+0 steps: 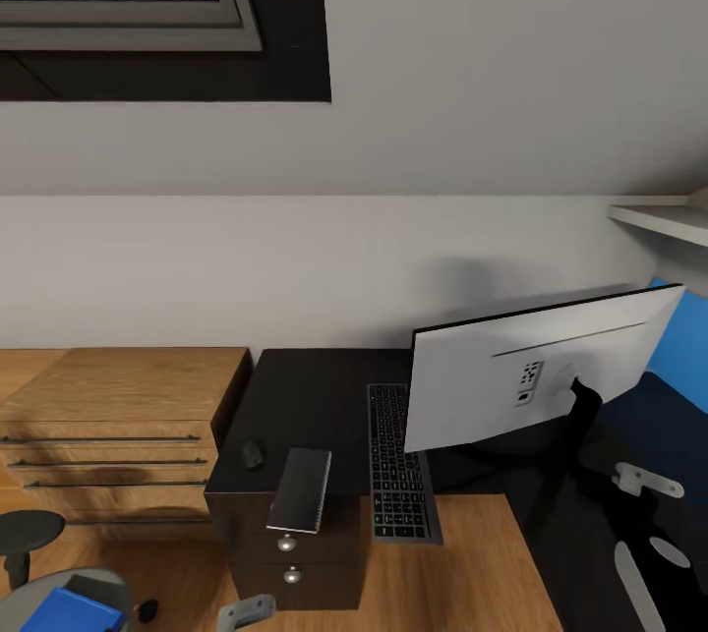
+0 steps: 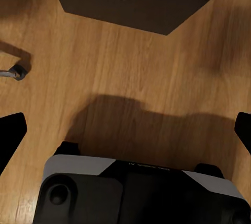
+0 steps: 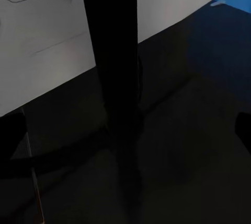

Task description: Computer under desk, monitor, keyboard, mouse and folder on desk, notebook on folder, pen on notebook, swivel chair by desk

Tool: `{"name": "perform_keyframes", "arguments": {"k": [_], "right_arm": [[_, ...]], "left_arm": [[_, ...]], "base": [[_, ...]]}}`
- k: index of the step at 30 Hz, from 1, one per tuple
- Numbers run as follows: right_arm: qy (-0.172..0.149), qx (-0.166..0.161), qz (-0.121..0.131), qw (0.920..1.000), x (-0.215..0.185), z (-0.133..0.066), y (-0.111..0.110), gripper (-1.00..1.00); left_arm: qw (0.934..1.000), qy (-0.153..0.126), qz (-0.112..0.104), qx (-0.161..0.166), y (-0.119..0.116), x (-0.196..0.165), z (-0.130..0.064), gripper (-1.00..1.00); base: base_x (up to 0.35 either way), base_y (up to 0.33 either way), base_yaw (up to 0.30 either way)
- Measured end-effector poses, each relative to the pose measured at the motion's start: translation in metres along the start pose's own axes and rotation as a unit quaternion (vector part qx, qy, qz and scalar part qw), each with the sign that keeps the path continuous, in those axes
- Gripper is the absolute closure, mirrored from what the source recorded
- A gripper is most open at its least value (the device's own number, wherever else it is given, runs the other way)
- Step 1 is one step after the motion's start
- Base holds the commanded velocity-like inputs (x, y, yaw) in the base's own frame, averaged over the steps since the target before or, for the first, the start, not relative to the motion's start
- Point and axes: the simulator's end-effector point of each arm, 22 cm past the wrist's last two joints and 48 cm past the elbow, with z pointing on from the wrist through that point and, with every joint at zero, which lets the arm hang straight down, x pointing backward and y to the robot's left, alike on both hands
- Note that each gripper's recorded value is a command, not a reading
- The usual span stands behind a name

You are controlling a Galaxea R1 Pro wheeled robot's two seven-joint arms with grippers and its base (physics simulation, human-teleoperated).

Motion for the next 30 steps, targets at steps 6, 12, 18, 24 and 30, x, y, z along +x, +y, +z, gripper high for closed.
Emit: {"name": "perform_keyframes", "arguments": {"k": [6, 12, 18, 24, 30], "right_arm": [[0.001, 0.001, 0.001, 1.0000, 0.004, 0.003, 0.000, -1.00], [-0.001, 0.000, 0.002, 1.0000, 0.006, 0.007, 0.001, -1.00], [0.031, 0.016, 0.002, 0.9994, 0.041, 0.018, -0.008, -1.00], [0.031, 0.031, 0.003, 0.9990, 0.039, 0.069, 0.004, -1.00], [0.006, 0.049, -0.012, 0.9987, 0.018, 0.087, 0.008, -1.00]], "left_arm": [[1.0000, 0.000, 0.000, -0.001, 0.001, 0.000, 0.005, -1.00], [1.0000, 0.001, 0.001, -0.002, 0.002, 0.000, 0.010, -1.00], [1.0000, -0.001, 0.002, -0.003, 0.001, -0.001, 0.016, -1.00], [1.0000, -0.002, 0.002, -0.003, 0.002, -0.001, 0.021, -1.00], [1.0000, -0.002, 0.002, -0.003, 0.002, -0.001, 0.026, -1.00]], "base": [[0.000, 0.000, 0.000], [0.000, 0.000, 0.000], [0.000, 0.000, 0.000], [0.000, 0.000, 0.000], [0.000, 0.000, 0.000]]}}
